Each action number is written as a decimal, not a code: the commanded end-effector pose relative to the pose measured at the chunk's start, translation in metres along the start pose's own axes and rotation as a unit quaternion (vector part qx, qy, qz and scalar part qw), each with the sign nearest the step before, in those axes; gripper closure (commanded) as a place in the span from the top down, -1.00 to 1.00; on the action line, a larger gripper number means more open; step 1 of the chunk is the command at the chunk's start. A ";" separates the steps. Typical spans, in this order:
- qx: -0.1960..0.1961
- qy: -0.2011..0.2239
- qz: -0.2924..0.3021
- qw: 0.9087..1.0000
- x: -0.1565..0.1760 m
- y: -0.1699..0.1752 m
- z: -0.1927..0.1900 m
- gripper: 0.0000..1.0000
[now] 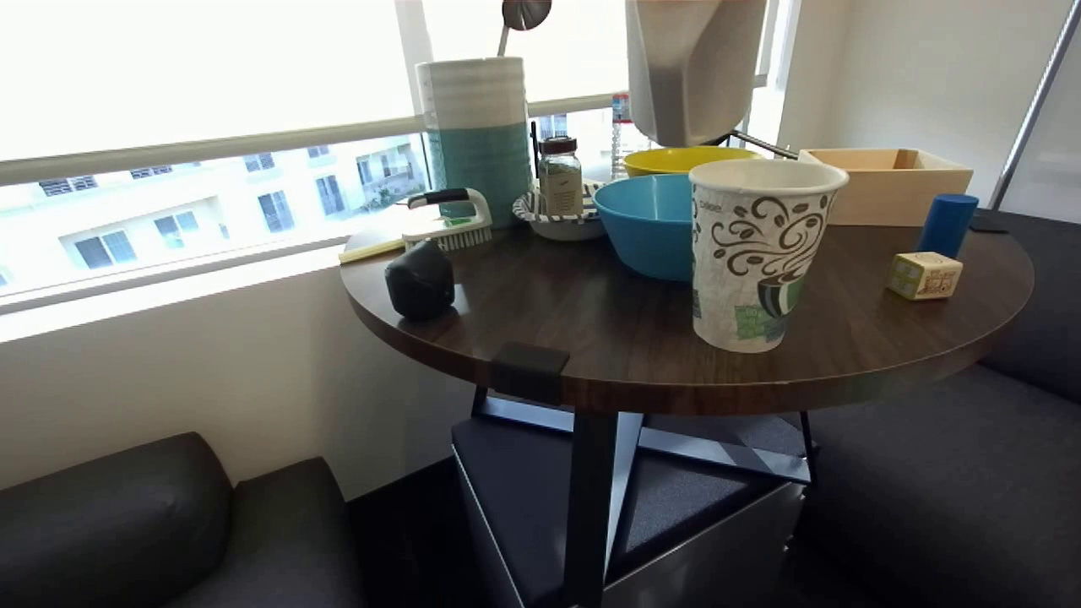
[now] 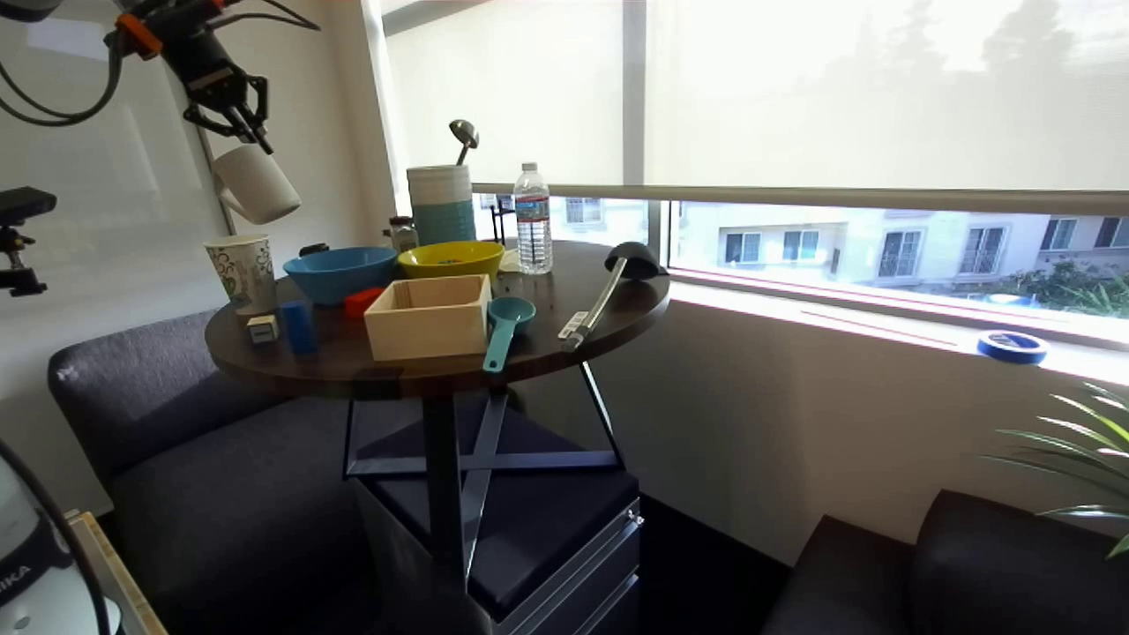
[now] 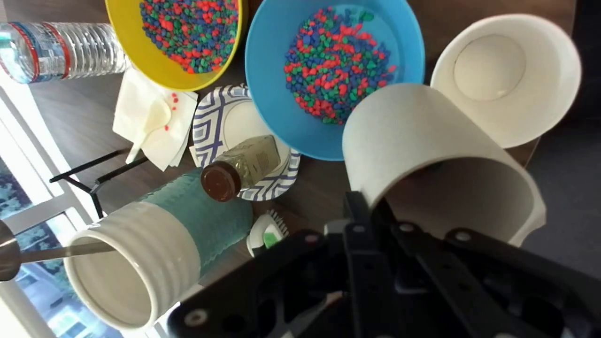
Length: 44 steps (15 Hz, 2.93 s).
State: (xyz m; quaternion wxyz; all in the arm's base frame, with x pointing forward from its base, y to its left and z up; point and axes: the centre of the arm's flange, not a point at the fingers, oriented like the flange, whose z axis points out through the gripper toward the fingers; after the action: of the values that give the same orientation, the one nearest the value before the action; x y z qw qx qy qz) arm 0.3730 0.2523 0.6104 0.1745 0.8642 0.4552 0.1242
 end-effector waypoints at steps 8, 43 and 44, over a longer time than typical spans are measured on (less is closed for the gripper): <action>-0.092 -0.143 -0.115 0.979 0.028 -0.008 -0.016 -0.98; -0.136 -0.396 -0.277 0.865 0.060 -0.098 0.066 -0.98; -0.137 -0.402 -0.280 0.861 0.061 -0.101 0.068 -0.98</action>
State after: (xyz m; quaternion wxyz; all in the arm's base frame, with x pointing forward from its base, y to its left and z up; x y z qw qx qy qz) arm 0.3539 0.3264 0.5085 0.4641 0.6616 0.5503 -0.2099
